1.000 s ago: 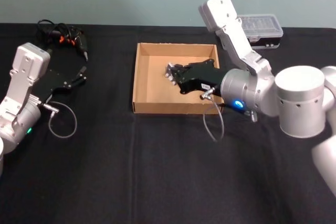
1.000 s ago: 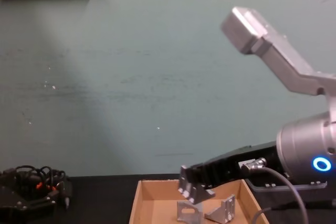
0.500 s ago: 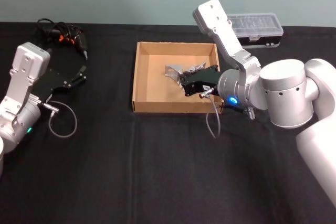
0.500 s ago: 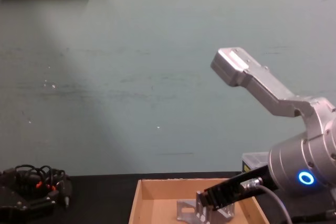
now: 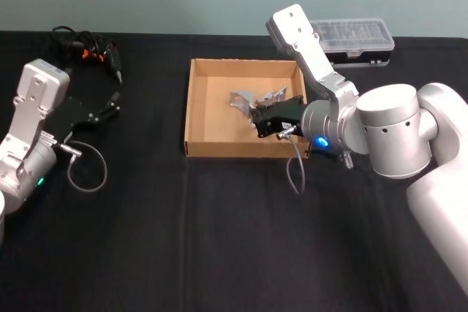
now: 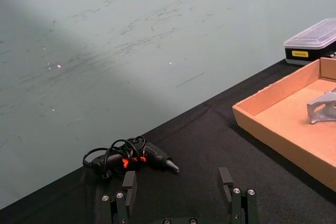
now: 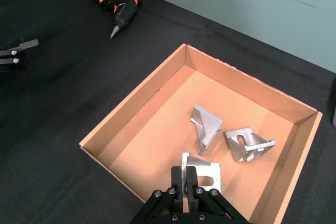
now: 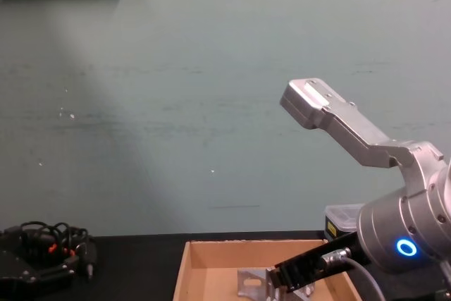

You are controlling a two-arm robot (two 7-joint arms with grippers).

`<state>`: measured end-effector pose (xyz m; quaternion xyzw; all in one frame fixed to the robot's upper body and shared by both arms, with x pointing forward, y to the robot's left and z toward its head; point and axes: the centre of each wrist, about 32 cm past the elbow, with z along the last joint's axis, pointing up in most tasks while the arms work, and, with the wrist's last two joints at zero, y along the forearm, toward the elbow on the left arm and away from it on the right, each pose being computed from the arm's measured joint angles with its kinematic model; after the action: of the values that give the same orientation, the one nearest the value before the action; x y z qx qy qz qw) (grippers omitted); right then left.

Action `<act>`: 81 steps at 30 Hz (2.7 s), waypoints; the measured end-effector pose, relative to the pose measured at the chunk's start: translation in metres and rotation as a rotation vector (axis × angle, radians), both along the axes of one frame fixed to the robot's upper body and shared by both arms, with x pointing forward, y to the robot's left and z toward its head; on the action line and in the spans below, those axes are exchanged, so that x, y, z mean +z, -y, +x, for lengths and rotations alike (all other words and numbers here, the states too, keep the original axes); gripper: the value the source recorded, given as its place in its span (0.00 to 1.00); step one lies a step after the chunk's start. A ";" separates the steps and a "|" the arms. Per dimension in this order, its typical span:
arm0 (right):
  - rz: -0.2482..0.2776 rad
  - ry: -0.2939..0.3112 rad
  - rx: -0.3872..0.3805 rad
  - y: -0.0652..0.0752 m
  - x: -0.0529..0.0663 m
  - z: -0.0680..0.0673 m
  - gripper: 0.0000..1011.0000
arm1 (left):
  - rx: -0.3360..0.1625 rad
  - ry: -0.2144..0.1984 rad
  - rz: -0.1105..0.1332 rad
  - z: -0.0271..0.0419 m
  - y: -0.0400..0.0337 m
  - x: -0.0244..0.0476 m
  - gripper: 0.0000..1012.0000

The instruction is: Use one hand to pick up the angle iron from the table and place it into the box.

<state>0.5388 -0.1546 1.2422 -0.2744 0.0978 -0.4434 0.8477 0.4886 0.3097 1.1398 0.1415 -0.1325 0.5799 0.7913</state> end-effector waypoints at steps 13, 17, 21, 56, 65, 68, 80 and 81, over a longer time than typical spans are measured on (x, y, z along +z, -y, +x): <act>0.002 0.003 0.003 0.000 0.001 -0.001 0.32 | 0.000 0.000 0.000 0.0000 0.0000 0.0000 1.00; 0.002 0.003 0.003 0.000 0.001 -0.001 0.43 | 0.000 0.000 0.000 0.0000 0.0000 0.0000 1.00; 0.002 0.003 0.003 0.000 0.001 -0.001 0.56 | 0.000 0.000 0.000 0.0000 0.0000 0.0000 1.00; 0.309 0.337 -0.022 0.059 -0.035 -0.082 0.99 | 0.000 0.000 0.000 0.0000 0.0000 0.0000 1.00; 0.298 0.360 -0.060 0.057 -0.052 -0.097 0.99 | 0.000 0.000 0.000 0.0000 0.0000 0.0000 1.00; 0.299 0.360 -0.060 0.057 -0.052 -0.096 0.99 | 0.000 0.000 0.000 0.0000 0.0000 0.0000 1.00; 0.299 0.361 -0.059 0.058 -0.052 -0.096 0.99 | 0.000 0.000 0.000 0.0000 0.0000 0.0000 1.00; 0.299 0.361 -0.059 0.058 -0.052 -0.096 0.99 | 0.000 0.000 0.000 0.0000 0.0000 0.0000 1.00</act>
<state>0.4432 -0.2126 1.1906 -0.0593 0.0174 -0.4906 0.8692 0.4886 0.3097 1.1398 0.1415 -0.1325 0.5799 0.7913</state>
